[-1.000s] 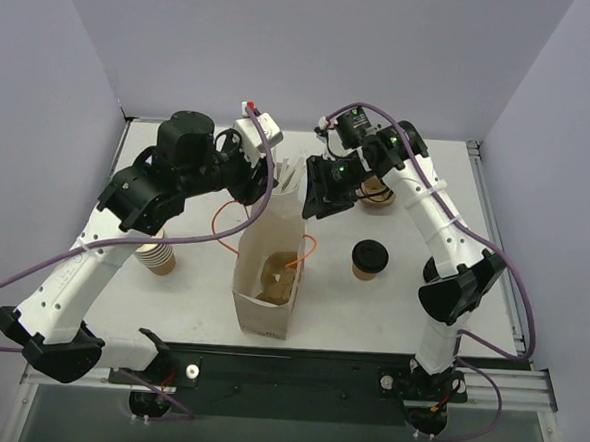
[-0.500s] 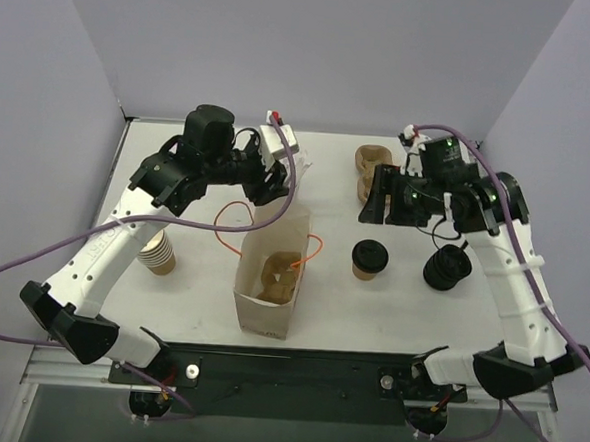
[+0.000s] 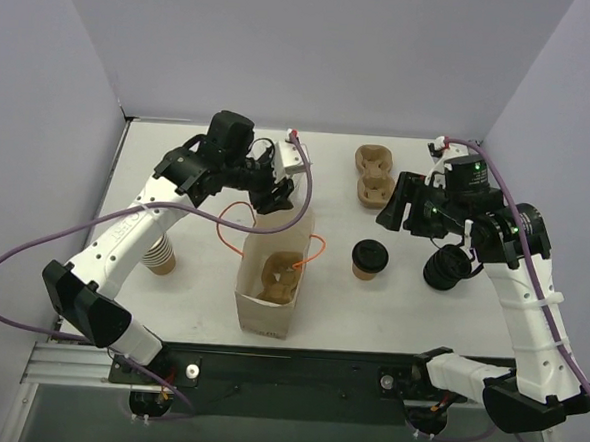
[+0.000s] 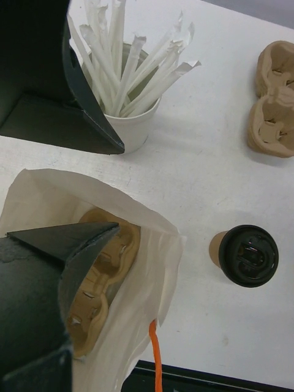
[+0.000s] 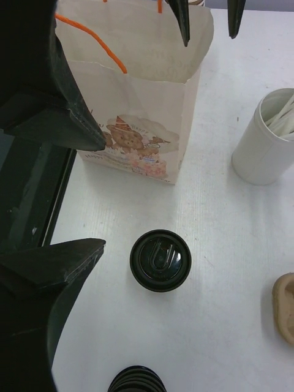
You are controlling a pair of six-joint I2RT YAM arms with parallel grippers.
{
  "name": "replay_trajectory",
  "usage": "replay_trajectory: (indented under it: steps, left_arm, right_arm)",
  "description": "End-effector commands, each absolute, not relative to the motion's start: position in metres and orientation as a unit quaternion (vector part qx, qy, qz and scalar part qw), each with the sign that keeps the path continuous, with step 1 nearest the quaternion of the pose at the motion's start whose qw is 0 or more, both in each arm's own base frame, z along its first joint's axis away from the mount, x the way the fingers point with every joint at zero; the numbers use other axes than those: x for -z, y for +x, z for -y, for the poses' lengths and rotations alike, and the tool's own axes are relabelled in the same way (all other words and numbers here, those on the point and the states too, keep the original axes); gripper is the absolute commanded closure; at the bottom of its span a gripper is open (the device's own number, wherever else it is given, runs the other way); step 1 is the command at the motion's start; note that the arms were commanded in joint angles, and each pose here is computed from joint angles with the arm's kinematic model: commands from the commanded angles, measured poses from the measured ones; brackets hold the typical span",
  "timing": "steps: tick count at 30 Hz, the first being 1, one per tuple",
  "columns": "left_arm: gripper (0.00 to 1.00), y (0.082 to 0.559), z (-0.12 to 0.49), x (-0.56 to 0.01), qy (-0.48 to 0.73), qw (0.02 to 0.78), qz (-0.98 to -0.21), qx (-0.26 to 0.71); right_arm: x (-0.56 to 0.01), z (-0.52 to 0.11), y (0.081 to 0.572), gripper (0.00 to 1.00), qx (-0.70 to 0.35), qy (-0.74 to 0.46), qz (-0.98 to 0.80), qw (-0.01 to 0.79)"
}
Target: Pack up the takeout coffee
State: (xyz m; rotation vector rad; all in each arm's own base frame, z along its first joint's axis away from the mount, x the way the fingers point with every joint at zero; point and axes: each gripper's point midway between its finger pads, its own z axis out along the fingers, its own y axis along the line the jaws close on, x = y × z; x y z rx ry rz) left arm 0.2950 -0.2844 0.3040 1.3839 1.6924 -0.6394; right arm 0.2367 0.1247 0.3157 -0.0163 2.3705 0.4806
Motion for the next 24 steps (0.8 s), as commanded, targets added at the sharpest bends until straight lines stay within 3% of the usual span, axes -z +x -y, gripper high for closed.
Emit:
replay_trajectory:
  steps: [1, 6, 9, 12, 13, 16, 22, 24]
  left_arm:
    - [0.43, 0.299, 0.288, -0.296, 0.575, 0.408, -0.662, 0.255]
    - [0.45, 0.300, 0.292, -0.283, 0.579, 0.392, -0.665, 0.262]
    - [0.54, 0.296, 0.295, -0.279, 0.577, 0.384, -0.669, 0.268]
    - [0.75, 0.293, 0.299, -0.283, 0.570, 0.388, -0.671, 0.273]
    - [0.90, 0.293, 0.298, -0.284, 0.561, 0.389, -0.679, 0.271]
    - [0.99, 0.312, 0.286, -0.301, 0.495, 0.429, -0.720, 0.229]
    - [1.00, 0.338, 0.234, -0.344, 0.221, 0.496, -0.816, 0.199]
    - [1.00, 0.336, 0.216, -0.334, 0.147, 0.488, -0.842, 0.179]
  right_arm:
    - [-0.323, -0.121, 0.244, 0.41, -0.183, -0.003, -0.910, 0.372]
    - [-0.321, -0.119, 0.241, 0.41, -0.182, 0.001, -0.911, 0.370]
    - [-0.319, -0.116, 0.242, 0.41, -0.175, 0.006, -0.911, 0.373]
    - [-0.316, -0.113, 0.243, 0.41, -0.171, 0.021, -0.913, 0.369]
    - [-0.317, -0.112, 0.244, 0.41, -0.172, 0.025, -0.913, 0.369]
    - [-0.316, -0.115, 0.246, 0.41, -0.182, 0.040, -0.913, 0.362]
    - [-0.313, -0.115, 0.261, 0.41, -0.177, 0.084, -0.915, 0.352]
    - [-0.308, -0.116, 0.266, 0.39, -0.173, 0.086, -0.920, 0.340]
